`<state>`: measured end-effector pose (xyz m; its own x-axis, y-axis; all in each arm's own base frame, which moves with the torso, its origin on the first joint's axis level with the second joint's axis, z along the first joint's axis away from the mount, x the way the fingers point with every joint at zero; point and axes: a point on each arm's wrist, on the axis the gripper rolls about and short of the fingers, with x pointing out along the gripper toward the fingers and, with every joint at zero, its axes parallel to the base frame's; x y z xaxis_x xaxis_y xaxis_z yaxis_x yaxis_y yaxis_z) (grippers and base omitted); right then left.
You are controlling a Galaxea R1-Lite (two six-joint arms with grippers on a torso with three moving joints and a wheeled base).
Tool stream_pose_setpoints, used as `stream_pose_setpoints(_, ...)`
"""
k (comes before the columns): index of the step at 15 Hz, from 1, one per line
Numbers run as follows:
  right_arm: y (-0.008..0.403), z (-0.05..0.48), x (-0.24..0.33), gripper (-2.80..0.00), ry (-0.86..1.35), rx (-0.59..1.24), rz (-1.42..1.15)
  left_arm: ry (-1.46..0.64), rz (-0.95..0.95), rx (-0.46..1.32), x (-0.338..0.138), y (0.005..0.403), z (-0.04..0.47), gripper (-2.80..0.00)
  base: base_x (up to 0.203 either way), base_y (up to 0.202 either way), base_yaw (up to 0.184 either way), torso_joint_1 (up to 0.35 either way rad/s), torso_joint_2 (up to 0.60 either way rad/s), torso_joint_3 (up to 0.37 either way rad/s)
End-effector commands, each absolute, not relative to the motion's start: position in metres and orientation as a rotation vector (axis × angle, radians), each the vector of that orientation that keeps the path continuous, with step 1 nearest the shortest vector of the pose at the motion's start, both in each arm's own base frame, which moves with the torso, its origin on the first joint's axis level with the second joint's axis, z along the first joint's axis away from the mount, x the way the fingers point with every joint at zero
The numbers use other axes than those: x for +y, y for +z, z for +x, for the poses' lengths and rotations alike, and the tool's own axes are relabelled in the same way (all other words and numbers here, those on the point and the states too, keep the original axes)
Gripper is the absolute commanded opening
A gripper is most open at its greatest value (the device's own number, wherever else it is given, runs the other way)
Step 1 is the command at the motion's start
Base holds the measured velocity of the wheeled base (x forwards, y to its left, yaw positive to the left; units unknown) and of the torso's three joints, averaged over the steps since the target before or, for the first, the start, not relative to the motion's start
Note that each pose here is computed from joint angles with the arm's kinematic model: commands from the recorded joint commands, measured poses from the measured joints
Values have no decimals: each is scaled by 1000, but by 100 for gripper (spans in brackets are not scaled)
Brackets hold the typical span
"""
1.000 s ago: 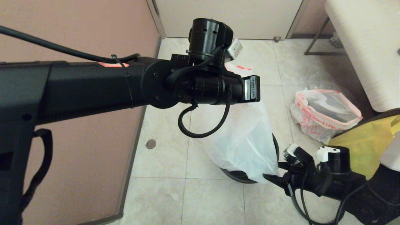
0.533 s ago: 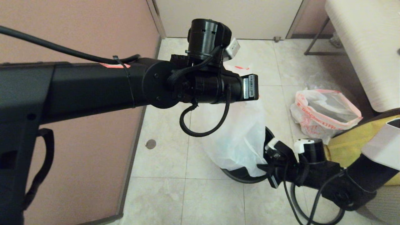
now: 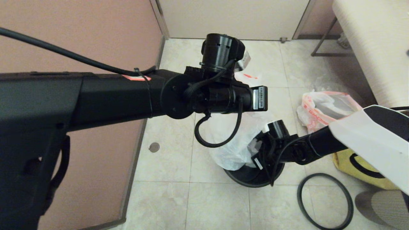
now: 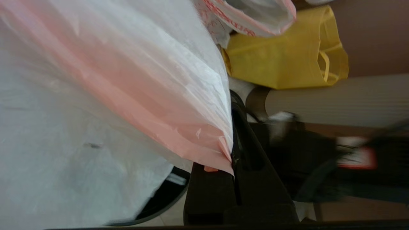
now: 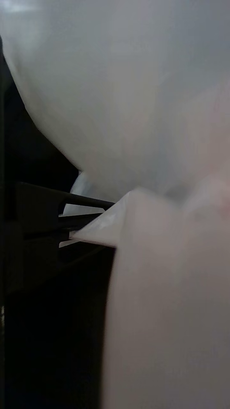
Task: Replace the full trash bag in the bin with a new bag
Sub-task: Put the new garbage bag on the trash can
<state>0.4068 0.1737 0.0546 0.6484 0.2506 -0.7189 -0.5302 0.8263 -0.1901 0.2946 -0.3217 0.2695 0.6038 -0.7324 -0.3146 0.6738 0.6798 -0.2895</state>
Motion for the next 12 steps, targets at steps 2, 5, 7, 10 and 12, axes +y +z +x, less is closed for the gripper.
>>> stream_pose_setpoints(2, 9, 412, 176, -280, 412, 904, -472, -830, -127, 461, -338, 256, 288, -280, 0, 0, 0, 0, 0, 0)
stream_pose_setpoints(5, 7, 410, 176, -280, 403, 915, -479, -814, -124, 461, -339, 255, 287, 0, 0, 0, 0, 0, 0, 0)
stream_pose_setpoints(7, 8, 409, 176, -280, 403, 914, -478, -811, -127, 465, -337, 257, 286, 0, 0, 0, 0, 0, 0, 0)
stream_pose_setpoints(10, 7, 408, 176, -280, 387, 919, -492, -774, -97, 458, -320, 268, 272, 0, 0, 0, 0, 0, 0, 0)
stream_pose_setpoints(12, 3, 409, 176, -280, 366, 923, -513, -719, -61, 437, -298, 292, 248, 0, 0, 0, 0, 0, 0, 0)
